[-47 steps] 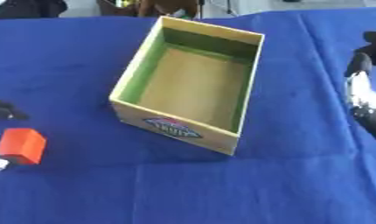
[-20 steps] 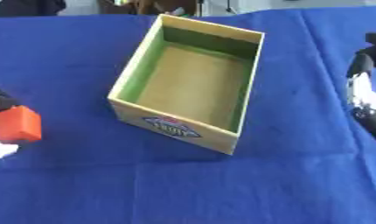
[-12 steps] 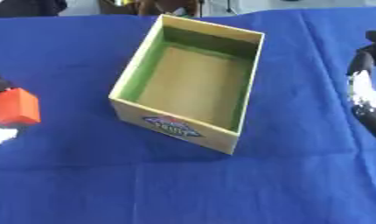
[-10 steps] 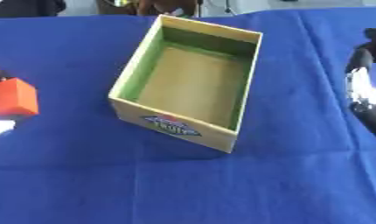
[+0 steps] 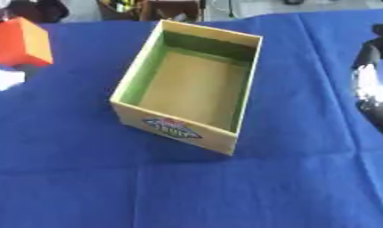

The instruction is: Pick up objects on the table and place them in the box.

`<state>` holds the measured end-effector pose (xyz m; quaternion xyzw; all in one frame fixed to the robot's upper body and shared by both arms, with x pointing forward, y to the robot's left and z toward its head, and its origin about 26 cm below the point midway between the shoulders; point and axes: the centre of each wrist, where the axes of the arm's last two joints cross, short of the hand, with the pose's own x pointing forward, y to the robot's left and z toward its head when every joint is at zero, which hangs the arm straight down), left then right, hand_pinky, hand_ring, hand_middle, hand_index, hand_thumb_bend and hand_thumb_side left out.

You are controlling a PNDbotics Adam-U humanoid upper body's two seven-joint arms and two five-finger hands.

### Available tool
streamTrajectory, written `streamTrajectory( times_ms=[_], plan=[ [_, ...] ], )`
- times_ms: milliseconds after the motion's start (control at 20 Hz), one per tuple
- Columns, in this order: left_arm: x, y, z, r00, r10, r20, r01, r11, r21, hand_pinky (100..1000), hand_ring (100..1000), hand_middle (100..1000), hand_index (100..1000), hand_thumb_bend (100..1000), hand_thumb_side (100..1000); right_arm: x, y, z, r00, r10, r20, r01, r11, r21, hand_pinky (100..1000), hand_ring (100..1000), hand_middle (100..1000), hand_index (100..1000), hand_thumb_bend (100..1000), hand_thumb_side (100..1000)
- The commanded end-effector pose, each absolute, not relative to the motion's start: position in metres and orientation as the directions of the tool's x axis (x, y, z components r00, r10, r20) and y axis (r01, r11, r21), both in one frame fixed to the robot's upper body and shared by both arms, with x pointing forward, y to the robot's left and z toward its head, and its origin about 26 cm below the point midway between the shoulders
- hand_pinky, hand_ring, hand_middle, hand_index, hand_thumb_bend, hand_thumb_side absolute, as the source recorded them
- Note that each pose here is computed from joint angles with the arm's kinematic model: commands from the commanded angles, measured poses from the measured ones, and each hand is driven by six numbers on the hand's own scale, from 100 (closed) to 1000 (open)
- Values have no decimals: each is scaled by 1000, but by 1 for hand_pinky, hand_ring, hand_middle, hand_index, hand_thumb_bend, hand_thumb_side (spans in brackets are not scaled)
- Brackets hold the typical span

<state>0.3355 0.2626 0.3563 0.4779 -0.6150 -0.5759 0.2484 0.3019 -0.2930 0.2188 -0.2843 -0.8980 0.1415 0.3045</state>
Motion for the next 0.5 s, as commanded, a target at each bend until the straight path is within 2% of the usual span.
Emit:
streamTrajectory(
  times_ms=[50,350,500],
  plan=[
    [348,248,365,-454,-860,-231,-303,-95,948,252,476,362,553,100,518,300,-294,231,-681,596,426,429,796,-428,737,656,604,796,100,555],
    [378,220,366,-472,-850,-233,-316,-84,945,249,474,354,547,100,514,301,-292,235,-696,582,421,422,806,-416,737,656,603,796,100,554],
    [393,198,362,-454,-853,-258,-330,-108,938,256,428,344,541,100,504,302,-290,237,-706,572,418,418,813,-406,736,656,603,796,100,554]
  ],
)
